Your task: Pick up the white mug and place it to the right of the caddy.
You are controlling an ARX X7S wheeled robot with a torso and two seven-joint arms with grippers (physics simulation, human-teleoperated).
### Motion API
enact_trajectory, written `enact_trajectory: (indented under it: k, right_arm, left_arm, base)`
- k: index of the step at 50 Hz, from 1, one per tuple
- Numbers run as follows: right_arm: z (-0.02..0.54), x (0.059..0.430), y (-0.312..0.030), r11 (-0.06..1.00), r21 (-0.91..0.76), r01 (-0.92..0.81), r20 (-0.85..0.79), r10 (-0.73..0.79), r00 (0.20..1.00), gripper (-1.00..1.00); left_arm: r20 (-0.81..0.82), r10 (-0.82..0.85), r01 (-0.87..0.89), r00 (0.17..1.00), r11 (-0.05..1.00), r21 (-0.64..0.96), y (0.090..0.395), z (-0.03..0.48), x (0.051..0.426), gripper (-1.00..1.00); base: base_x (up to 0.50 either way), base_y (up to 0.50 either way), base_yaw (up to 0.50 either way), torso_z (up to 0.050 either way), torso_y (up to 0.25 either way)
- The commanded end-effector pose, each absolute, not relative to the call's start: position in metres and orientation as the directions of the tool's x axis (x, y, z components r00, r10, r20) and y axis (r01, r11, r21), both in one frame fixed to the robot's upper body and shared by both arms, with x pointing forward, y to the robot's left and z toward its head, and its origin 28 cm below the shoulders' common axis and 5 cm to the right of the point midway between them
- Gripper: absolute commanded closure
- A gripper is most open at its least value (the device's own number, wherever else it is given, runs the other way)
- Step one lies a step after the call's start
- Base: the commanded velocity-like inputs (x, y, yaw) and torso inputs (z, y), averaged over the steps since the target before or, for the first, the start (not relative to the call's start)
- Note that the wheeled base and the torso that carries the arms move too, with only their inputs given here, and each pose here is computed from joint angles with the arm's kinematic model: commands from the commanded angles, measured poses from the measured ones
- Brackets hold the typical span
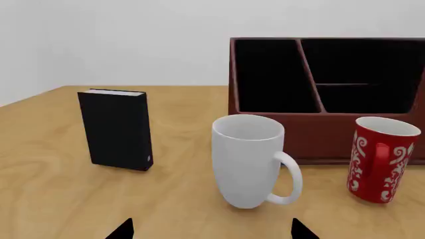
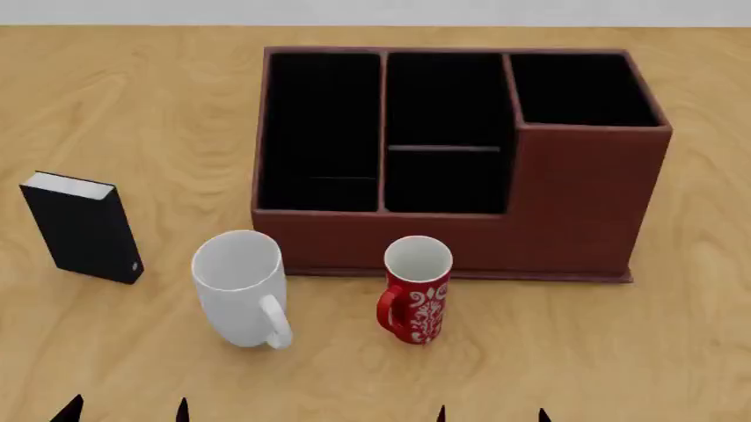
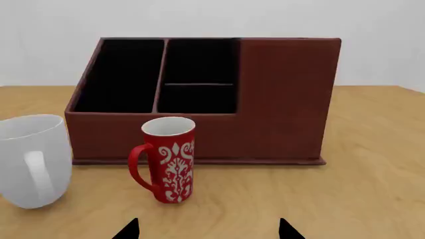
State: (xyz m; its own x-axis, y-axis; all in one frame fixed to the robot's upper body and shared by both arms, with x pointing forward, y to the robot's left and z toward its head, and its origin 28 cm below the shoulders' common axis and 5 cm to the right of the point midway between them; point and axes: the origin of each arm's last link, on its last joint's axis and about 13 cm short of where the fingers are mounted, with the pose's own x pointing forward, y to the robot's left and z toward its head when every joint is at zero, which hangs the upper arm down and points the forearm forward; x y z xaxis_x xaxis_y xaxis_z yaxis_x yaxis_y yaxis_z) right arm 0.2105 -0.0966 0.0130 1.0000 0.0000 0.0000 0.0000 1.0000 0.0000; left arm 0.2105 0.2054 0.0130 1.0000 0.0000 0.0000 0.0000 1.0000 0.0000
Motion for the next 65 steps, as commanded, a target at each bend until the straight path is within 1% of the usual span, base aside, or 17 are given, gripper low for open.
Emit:
enact_trajectory:
  k: [1,5,8,15,19,20,30,36,43,44,46,48,56,65]
  right_arm:
    - [0.013,0.21,-0.096,1.0,0.0,0.0,0.0,0.0,1.0,-1.0]
    - [0.021,0.21,-0.097,1.0,-0.024,0.008,0.014,-0.007,1.0,-1.0]
    - [0.032,0.212,-0.097,0.997,-0.079,0.01,0.039,-0.007,0.999,-1.0]
    - [0.061,0.215,-0.103,0.995,-0.093,0.042,0.063,-0.036,0.997,-1.0]
    - [0.081,0.215,-0.107,0.992,-0.105,0.065,0.104,-0.054,0.993,-1.0]
    - [0.104,0.217,-0.114,0.986,-0.13,0.101,0.128,-0.084,0.988,-1.0]
    - [0.149,0.22,-0.123,0.975,-0.161,0.154,0.192,-0.122,0.974,-1.0]
    - [0.171,0.22,-0.125,0.97,-0.186,0.157,0.224,-0.114,0.968,-1.0]
    - [0.194,0.224,-0.131,0.959,-0.225,0.174,0.239,-0.118,0.964,-1.0]
    - [0.198,0.224,-0.133,0.958,-0.225,0.176,0.244,-0.119,0.962,-1.0]
    - [0.204,0.226,-0.134,0.954,-0.237,0.183,0.241,-0.124,0.962,-1.0]
    - [0.214,0.226,-0.135,0.949,-0.257,0.184,0.247,-0.12,0.962,-1.0]
    - [0.247,0.229,-0.142,0.936,-0.284,0.207,0.283,-0.125,0.951,-1.0]
    - [0.265,0.228,-0.141,0.935,-0.291,0.2,0.309,-0.106,0.945,-1.0]
  left_arm:
    - [0.0,0.0,0.0,1.0,1.0,0.0,0.205,0.013,0.21,-1.0]
    - [0.014,0.005,-0.005,1.0,1.0,0.004,0.206,0.02,0.21,-1.0]
    - [0.025,0.019,-0.02,1.0,0.999,0.035,0.205,0.024,0.209,-1.0]
    - [0.025,0.055,-0.056,0.998,0.998,0.043,0.207,0.04,0.209,-1.0]
    - [0.037,0.059,-0.062,0.998,0.996,0.058,0.208,0.057,0.209,-1.0]
    - [0.067,0.08,-0.085,0.994,0.994,0.072,0.211,0.08,0.209,-1.0]
    - [0.141,0.107,-0.12,0.984,0.989,0.088,0.22,0.125,0.209,-1.0]
    - [0.193,0.14,-0.16,0.971,0.983,0.094,0.228,0.15,0.208,-1.0]
    - [0.237,0.146,-0.176,0.96,0.978,0.11,0.234,0.175,0.21,-1.0]
    - [0.237,0.131,-0.154,0.963,0.985,0.083,0.234,0.18,0.211,-1.0]
    - [0.261,0.143,-0.175,0.955,0.979,0.101,0.236,0.189,0.212,-1.0]
    - [0.25,0.134,-0.157,0.959,0.985,0.077,0.239,0.198,0.215,-1.0]
    - [0.238,0.144,-0.174,0.96,0.978,0.113,0.245,0.212,0.214,-1.0]
    - [0.271,0.137,-0.18,0.953,0.973,0.143,0.246,0.236,0.207,-1.0]
  base:
    - [0.0,0.0,0.0,0.0,0.0]
    - [0.0,0.0,0.0,0.0,0.0]
    - [0.0,0.0,0.0,0.0,0.0]
    - [0.0,0.0,0.0,0.0,0.0]
    - [0.0,0.0,0.0,0.0,0.0]
    - [0.0,0.0,0.0,0.0,0.0]
    - [0.0,0.0,0.0,0.0,0.0]
    - [0.0,0.0,0.0,0.0,0.0]
    - [0.0,0.0,0.0,0.0,0.0]
    - [0.0,0.0,0.0,0.0,0.0]
    - [0.0,0.0,0.0,0.0,0.0]
    - [0.0,0.0,0.0,0.0,0.0]
    - [0.0,0.0,0.0,0.0,0.0]
    - [0.0,0.0,0.0,0.0,0.0]
